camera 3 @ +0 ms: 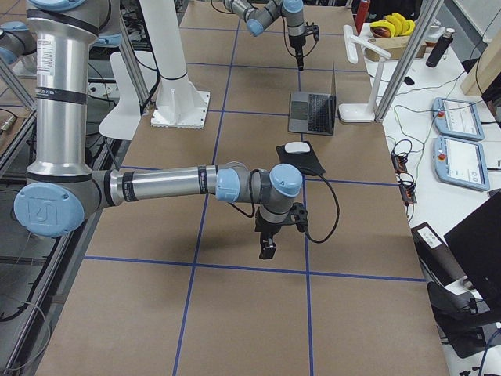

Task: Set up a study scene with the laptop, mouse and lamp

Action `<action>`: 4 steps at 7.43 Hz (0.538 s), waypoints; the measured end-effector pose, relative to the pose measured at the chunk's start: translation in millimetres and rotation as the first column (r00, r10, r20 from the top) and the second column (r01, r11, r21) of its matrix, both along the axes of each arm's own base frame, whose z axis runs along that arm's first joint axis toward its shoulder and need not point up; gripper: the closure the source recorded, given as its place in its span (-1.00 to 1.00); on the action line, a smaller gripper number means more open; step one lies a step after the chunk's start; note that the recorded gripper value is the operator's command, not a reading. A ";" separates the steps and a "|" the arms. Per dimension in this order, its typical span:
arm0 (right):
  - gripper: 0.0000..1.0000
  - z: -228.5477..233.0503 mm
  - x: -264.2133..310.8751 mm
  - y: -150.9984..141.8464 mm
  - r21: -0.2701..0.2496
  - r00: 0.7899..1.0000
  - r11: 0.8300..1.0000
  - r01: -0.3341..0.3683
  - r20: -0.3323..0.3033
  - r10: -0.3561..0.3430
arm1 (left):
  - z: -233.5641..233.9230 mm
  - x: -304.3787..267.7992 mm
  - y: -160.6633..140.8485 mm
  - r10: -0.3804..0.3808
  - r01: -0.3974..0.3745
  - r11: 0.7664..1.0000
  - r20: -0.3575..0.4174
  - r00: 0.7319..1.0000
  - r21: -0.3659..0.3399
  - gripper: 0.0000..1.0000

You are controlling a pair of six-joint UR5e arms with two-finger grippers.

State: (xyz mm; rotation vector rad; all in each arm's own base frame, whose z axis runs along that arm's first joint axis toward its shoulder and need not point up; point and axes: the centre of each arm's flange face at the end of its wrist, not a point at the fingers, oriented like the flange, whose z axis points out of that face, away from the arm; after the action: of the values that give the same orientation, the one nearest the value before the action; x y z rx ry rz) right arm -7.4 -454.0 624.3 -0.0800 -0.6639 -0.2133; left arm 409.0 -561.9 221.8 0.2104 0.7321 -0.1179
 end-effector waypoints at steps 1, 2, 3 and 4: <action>-1.00 -0.3 1.3 -2.5 0.015 1.000 1.000 -0.012 -0.004 0.012 | 23.2 -27.0 -9.2 0.029 -0.028 1.000 0.025 0.999 -0.014 -1.00; -1.00 1.9 2.3 -3.6 0.039 1.000 0.999 -0.015 -0.010 0.015 | 50.4 -56.6 -17.8 0.060 -0.059 0.998 0.038 0.997 -0.029 -1.00; -1.00 5.6 2.7 -4.5 0.048 1.000 0.999 -0.014 -0.012 0.015 | 82.0 -91.9 -26.1 0.095 -0.093 0.995 0.046 0.994 -0.042 -1.00; -1.00 10.0 2.3 -6.4 0.050 1.000 0.999 -0.011 -0.012 0.012 | 116.4 -133.7 -32.8 0.126 -0.124 0.991 0.053 0.991 -0.046 -1.00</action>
State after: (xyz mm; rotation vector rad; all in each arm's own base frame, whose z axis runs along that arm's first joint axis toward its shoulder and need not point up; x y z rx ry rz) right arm -5.0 -460.4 634.3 -0.0300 -0.6463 -0.2178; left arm 275.3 -594.7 338.2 0.1258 0.6843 -0.0081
